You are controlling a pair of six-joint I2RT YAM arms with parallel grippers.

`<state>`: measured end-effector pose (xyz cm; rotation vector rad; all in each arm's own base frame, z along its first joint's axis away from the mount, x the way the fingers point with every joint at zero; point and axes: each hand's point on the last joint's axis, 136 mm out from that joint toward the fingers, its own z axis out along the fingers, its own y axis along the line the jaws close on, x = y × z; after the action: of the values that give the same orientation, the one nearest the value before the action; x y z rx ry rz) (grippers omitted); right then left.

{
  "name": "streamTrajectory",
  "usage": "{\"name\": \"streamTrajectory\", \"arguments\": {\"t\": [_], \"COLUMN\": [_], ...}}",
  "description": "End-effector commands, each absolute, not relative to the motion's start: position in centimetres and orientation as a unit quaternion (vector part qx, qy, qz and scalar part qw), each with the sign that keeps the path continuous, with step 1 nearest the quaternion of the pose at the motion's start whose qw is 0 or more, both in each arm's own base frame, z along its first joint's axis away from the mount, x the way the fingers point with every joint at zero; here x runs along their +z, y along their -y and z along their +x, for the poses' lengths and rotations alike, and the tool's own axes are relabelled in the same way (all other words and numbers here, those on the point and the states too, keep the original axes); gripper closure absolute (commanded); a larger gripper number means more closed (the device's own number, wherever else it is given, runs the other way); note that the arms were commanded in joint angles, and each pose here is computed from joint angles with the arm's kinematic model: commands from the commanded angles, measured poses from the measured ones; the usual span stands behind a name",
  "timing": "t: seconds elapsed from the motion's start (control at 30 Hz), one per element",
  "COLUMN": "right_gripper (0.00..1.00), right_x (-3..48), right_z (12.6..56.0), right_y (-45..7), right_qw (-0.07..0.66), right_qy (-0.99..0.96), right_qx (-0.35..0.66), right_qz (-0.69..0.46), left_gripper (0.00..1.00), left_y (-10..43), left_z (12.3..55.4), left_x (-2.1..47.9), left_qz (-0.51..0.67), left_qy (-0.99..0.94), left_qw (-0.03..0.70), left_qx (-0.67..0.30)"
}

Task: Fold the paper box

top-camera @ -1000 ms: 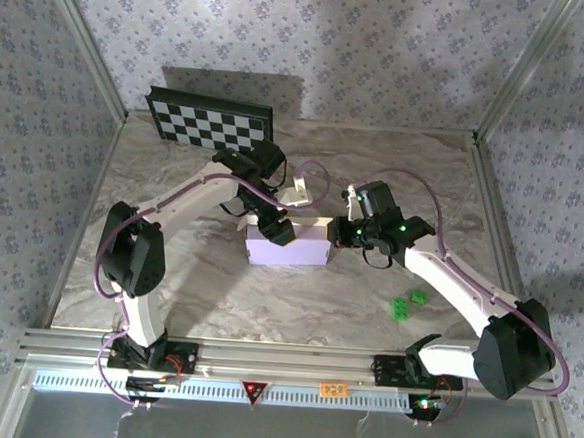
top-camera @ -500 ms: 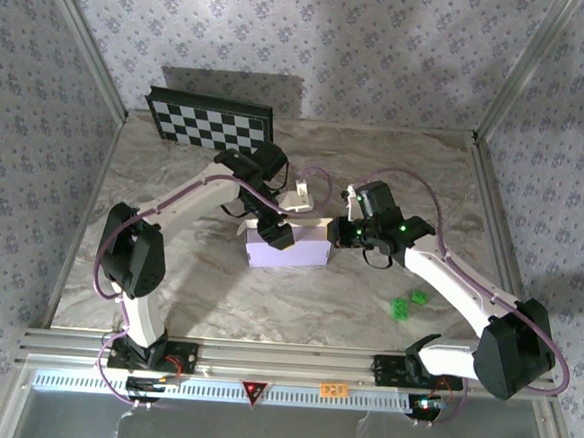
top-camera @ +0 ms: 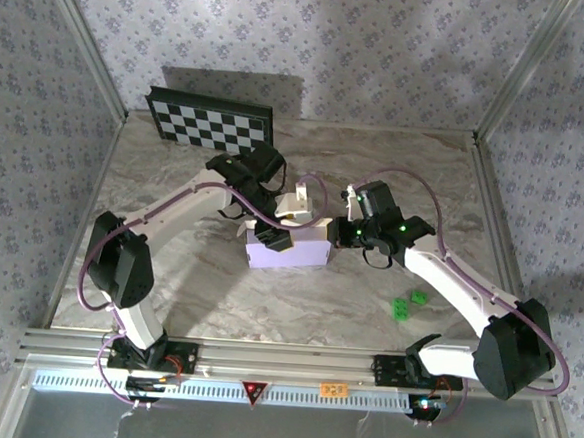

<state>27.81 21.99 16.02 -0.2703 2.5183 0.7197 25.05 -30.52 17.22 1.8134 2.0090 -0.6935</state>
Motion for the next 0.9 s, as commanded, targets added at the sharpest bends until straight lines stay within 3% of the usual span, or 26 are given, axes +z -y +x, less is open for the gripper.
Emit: {"name": "streamTrajectory", "arguments": {"t": [0.0,0.23,0.67,0.87], "right_gripper": [0.87,0.87,0.87,0.68], "right_x": [15.9,15.8,16.6,18.6], "right_z": [27.7,27.7,27.9,28.0], "right_y": [-21.7,-21.6,-21.6,-20.9], "right_qw": [0.246,0.245,0.253,0.276], "right_qy": [-0.931,-0.932,-0.93,-0.925], "right_qx": [0.249,0.248,0.248,0.24], "right_qz": [-0.102,-0.101,-0.102,-0.102], "left_gripper": [0.34,0.35,0.58,0.62], "left_y": [30.2,30.0,29.6,29.7], "left_z": [23.7,23.6,24.7,24.5], "left_x": [16.6,15.4,14.9,15.2], "left_qz": [0.64,0.638,0.634,0.638], "left_qy": [-0.712,-0.719,-0.733,-0.729], "left_qw": [0.134,0.115,0.11,0.113], "left_qx": [-0.257,-0.253,-0.219,-0.221]}}
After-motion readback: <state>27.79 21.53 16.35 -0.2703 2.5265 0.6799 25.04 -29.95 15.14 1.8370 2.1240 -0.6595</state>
